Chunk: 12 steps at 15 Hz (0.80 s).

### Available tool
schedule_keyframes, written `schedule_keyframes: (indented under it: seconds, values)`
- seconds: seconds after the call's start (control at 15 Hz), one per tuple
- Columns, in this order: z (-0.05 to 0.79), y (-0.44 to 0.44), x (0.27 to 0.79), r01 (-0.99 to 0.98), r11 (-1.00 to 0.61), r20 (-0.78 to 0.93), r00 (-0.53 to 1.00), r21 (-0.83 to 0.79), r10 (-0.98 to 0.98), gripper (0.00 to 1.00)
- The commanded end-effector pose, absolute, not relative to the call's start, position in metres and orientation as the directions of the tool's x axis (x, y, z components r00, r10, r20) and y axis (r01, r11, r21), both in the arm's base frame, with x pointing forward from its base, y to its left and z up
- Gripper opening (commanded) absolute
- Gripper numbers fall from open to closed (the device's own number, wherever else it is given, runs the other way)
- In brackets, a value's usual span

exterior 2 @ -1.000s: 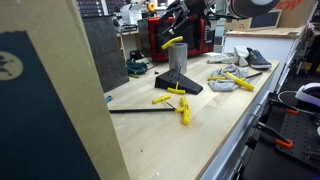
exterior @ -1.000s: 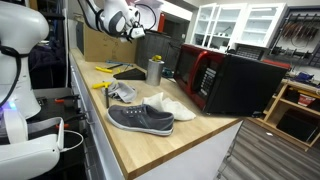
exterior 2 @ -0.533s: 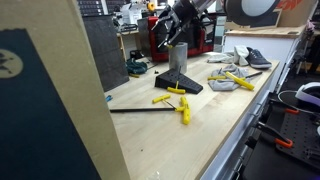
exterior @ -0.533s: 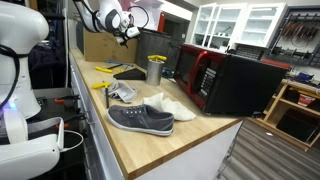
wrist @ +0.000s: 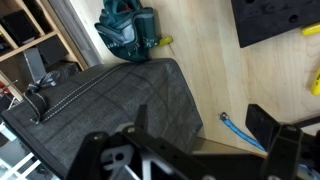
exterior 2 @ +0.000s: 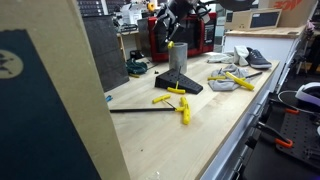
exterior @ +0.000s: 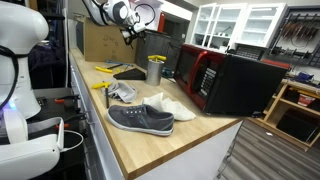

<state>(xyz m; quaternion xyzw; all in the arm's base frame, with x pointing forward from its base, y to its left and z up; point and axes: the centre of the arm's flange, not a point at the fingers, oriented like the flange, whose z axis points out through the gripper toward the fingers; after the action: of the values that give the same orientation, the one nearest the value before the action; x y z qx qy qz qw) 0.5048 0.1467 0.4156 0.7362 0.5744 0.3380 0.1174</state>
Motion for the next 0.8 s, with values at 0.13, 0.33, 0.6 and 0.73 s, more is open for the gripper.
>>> schedule_keyframes:
  seconds: [0.13, 0.33, 0.6, 0.73]
  values:
    - [0.465, 0.119, 0.499, 0.844, -0.225, 0.266, 0.102, 0.486, 0.959, 1.00]
    - [0.488, 0.103, 0.497, 0.886, -0.168, 0.232, 0.070, 0.432, 0.970, 1.00]
    - [0.509, 0.085, 0.492, 0.934, -0.101, 0.220, 0.025, 0.341, 0.975, 1.00]
    - [0.514, 0.077, 0.492, 0.952, -0.080, 0.209, 0.018, 0.295, 0.978, 1.00]
